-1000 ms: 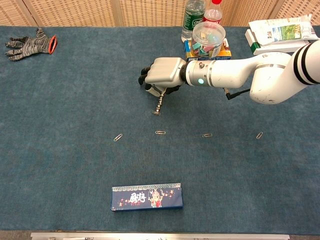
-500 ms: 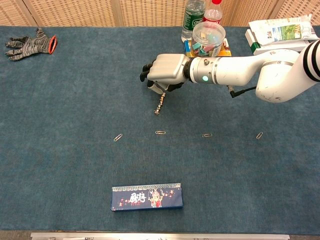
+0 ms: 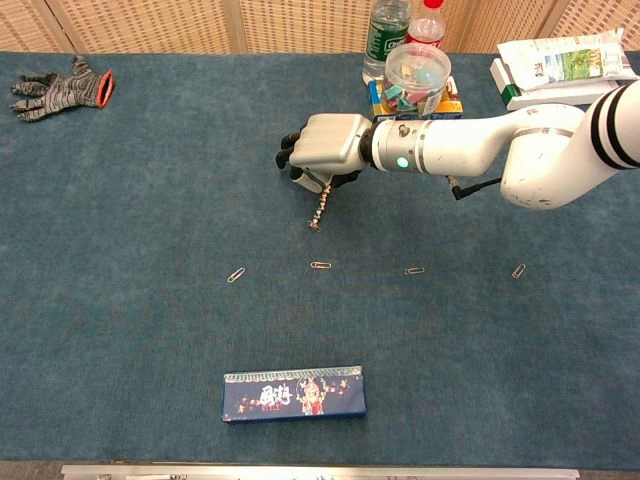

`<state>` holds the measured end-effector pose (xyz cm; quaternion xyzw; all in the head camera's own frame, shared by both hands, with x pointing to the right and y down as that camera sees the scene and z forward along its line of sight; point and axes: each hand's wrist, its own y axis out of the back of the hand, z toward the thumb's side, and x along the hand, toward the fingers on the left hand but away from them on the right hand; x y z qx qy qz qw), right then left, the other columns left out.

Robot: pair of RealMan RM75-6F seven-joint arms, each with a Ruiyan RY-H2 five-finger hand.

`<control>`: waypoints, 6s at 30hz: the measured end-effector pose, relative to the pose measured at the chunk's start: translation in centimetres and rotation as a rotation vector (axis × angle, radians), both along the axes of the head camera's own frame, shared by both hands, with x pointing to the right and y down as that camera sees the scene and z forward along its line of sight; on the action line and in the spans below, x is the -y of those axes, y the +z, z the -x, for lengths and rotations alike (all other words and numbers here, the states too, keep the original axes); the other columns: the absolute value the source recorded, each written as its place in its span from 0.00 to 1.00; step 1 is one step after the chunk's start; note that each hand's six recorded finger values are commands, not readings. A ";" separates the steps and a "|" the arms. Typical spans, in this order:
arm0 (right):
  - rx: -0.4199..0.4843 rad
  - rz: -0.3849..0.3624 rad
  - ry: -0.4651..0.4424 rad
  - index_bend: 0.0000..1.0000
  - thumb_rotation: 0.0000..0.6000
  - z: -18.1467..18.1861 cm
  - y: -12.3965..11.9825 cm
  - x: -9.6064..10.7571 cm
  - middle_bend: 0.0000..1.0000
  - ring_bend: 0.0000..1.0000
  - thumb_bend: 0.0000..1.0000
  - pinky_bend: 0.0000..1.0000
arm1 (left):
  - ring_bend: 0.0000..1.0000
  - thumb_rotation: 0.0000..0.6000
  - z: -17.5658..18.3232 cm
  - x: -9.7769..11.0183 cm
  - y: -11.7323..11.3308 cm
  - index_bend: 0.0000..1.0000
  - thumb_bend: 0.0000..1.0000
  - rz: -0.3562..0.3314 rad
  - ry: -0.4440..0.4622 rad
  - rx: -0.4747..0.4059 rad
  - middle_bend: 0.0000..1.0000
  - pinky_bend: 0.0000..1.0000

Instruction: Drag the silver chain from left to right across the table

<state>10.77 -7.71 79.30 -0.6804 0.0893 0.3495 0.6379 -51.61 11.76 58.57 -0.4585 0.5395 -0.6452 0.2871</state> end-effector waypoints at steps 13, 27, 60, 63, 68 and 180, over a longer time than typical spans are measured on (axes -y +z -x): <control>-0.012 -0.024 -0.002 0.62 1.00 -1.7 -0.6 0.3 0.17 0.09 1.00 0.24 | 0.06 1.00 -0.1 0.0 0.0 0.52 0.12 0.000 0.005 -0.002 0.18 0.01; 0.010 -0.046 -0.014 0.56 1.00 -0.8 -0.7 -0.1 0.17 0.09 1.00 0.23 | 0.06 1.00 -0.1 -0.1 -0.2 0.52 0.12 -0.005 0.002 0.000 0.18 0.01; 0.003 -0.057 -0.022 0.57 1.00 -2.4 -0.8 -0.3 0.12 0.02 1.00 0.14 | 0.06 1.00 -0.1 -0.1 -0.1 0.52 0.12 0.003 0.003 -0.006 0.18 0.01; 0.000 -0.053 -0.021 0.60 1.00 -3.0 -1.2 -0.5 0.12 0.02 1.00 0.14 | 0.06 1.00 -0.2 -0.1 -0.1 0.52 0.12 0.004 0.007 -0.007 0.18 0.01; 0.007 -0.060 0.001 0.60 1.00 -3.6 -1.7 -0.4 0.12 0.02 1.00 0.14 | 0.06 1.00 -0.3 0.0 -0.2 0.52 0.12 0.003 0.012 -0.005 0.18 0.01; 0.197 -0.120 0.564 0.48 1.00 -5.2 -3.0 -3.9 0.12 0.01 0.00 0.12 | 0.06 1.00 0.3 -0.6 -1.8 0.53 0.12 -0.033 0.002 -0.060 0.19 0.01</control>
